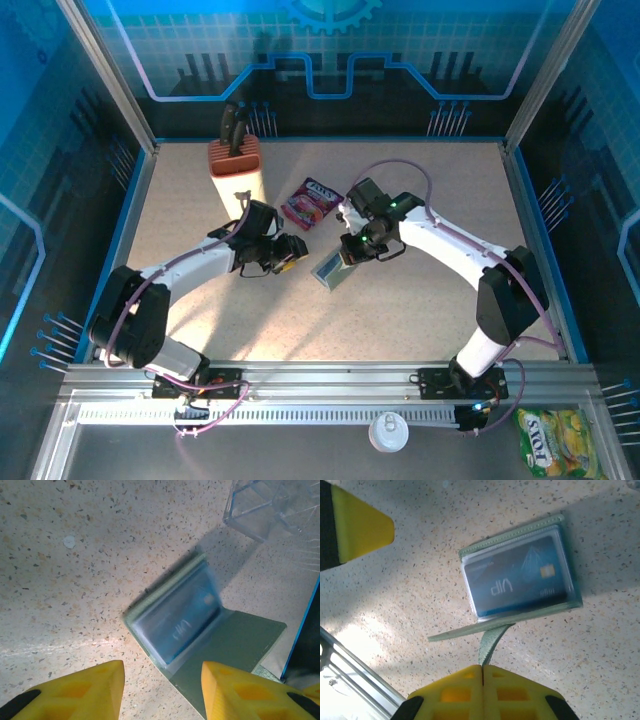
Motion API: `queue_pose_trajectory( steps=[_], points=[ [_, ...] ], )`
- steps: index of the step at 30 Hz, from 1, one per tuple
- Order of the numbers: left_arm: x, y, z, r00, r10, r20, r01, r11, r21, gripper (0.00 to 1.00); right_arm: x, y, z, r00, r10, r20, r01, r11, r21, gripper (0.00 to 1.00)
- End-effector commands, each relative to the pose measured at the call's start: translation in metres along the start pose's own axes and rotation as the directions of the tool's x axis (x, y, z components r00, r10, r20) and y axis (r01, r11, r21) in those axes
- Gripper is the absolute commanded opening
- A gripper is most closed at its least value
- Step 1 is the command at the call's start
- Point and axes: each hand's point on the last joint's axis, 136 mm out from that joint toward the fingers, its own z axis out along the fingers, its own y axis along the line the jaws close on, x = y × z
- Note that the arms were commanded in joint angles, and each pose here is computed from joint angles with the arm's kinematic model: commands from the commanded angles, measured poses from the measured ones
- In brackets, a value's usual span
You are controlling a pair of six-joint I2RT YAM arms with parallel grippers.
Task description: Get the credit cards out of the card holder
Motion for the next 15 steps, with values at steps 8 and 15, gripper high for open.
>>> queue_pose_trajectory(
  steps=[8,15],
  points=[
    [0.007,-0.017,-0.01,0.999,0.032,-0.002,-0.032,0.999,0.003,0.45,0.018,-0.018,-0.016,1.0,-0.023,-0.002,0.023,0.997,0.068,0.0],
    [0.016,-0.027,0.005,0.997,0.066,-0.039,-0.065,0.998,0.006,0.44,0.029,-0.079,-0.016,0.992,0.126,0.027,-0.129,0.976,0.173,0.0]
  ],
)
